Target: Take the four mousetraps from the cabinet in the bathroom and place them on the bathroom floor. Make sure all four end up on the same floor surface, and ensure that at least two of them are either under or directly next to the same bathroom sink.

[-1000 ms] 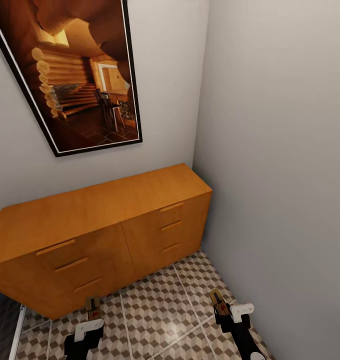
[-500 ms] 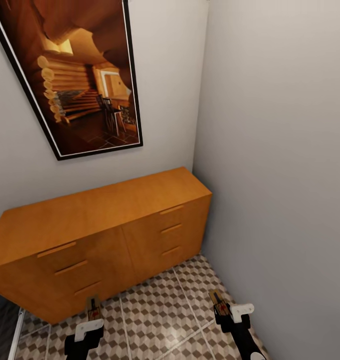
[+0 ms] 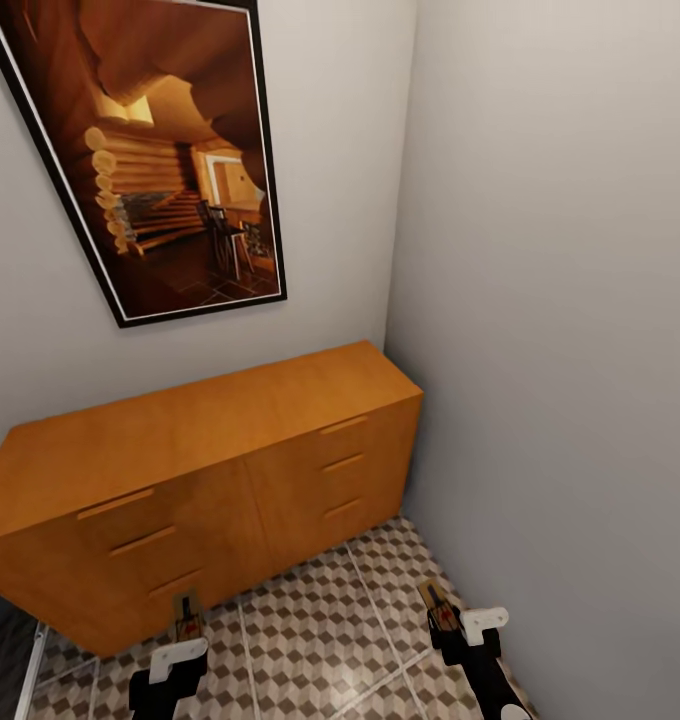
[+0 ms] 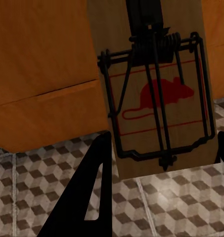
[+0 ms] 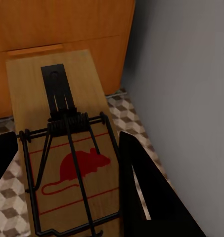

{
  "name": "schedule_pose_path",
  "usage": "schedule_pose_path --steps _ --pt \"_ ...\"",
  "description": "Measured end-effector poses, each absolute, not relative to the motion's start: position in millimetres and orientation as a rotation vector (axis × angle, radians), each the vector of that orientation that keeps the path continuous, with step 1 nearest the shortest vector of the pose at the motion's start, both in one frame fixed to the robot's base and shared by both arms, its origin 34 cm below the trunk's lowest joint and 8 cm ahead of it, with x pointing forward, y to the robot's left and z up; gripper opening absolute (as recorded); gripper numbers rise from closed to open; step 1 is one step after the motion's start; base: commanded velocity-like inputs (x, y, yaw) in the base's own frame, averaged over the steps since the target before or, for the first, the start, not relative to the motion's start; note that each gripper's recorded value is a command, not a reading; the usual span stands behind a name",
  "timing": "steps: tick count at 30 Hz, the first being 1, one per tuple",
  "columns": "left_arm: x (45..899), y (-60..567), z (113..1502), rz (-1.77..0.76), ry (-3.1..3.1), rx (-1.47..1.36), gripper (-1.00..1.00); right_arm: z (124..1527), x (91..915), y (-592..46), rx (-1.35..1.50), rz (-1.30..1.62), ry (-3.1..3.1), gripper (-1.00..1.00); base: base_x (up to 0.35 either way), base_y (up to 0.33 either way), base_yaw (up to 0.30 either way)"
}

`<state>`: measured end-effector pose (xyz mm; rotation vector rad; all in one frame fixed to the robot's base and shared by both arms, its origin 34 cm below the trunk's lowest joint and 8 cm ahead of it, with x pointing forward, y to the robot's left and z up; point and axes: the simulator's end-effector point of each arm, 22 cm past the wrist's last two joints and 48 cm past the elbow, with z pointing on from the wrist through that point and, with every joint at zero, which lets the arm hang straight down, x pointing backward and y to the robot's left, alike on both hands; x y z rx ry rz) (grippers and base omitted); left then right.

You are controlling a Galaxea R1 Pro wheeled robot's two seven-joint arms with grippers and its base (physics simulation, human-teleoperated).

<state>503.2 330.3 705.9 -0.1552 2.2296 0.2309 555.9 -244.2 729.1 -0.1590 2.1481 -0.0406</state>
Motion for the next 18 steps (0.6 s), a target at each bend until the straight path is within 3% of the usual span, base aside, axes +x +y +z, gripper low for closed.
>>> schedule_pose_path --steps 18 --pt "509.6 330.3 716.4 0.228 2.204 -0.157 -1.00 742.0 563.7 -244.2 -0.158 -0.043 2.119 -1.00 0.000 0.000 0.000"
